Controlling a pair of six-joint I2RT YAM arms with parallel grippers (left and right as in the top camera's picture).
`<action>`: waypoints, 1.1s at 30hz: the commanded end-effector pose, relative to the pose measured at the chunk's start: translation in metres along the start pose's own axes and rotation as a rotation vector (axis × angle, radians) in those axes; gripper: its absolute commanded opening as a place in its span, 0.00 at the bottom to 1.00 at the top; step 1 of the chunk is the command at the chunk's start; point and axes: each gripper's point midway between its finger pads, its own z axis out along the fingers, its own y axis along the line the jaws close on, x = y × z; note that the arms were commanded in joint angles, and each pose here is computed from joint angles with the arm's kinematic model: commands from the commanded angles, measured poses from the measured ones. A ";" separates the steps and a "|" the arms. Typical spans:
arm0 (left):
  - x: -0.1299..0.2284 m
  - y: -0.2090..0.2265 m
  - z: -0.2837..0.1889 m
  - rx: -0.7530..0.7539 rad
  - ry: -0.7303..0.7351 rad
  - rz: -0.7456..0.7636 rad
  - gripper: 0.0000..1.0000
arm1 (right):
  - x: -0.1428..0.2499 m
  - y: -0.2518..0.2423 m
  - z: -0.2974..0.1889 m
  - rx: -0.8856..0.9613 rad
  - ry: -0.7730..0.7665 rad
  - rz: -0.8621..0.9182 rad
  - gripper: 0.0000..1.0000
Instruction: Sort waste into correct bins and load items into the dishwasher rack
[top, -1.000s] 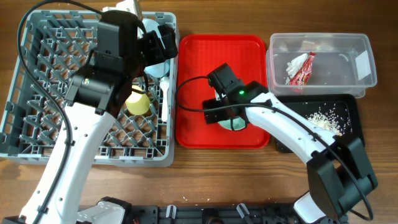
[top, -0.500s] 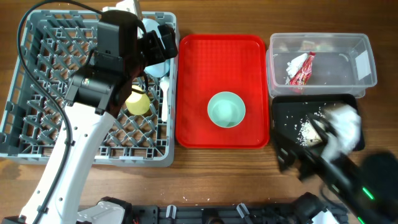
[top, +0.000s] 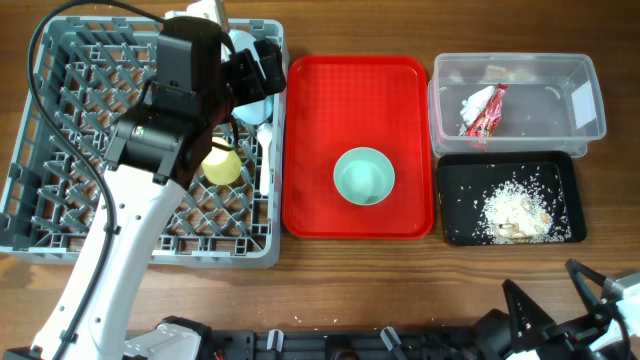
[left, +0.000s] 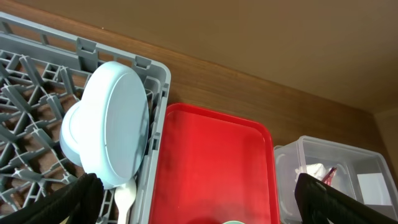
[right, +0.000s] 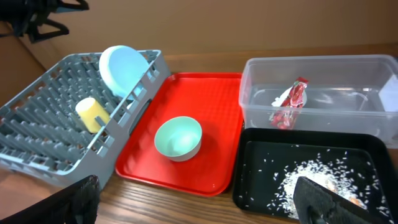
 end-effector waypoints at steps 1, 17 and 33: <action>-0.001 -0.002 -0.001 0.006 -0.005 0.002 1.00 | -0.001 -0.009 -0.001 0.048 -0.020 -0.001 1.00; -0.001 -0.002 -0.001 0.006 -0.005 0.002 1.00 | 0.015 -0.013 -0.001 0.059 0.046 -0.015 1.00; -0.001 -0.002 -0.001 0.006 -0.005 0.002 1.00 | -0.065 0.043 0.073 -0.019 -0.760 -0.534 1.00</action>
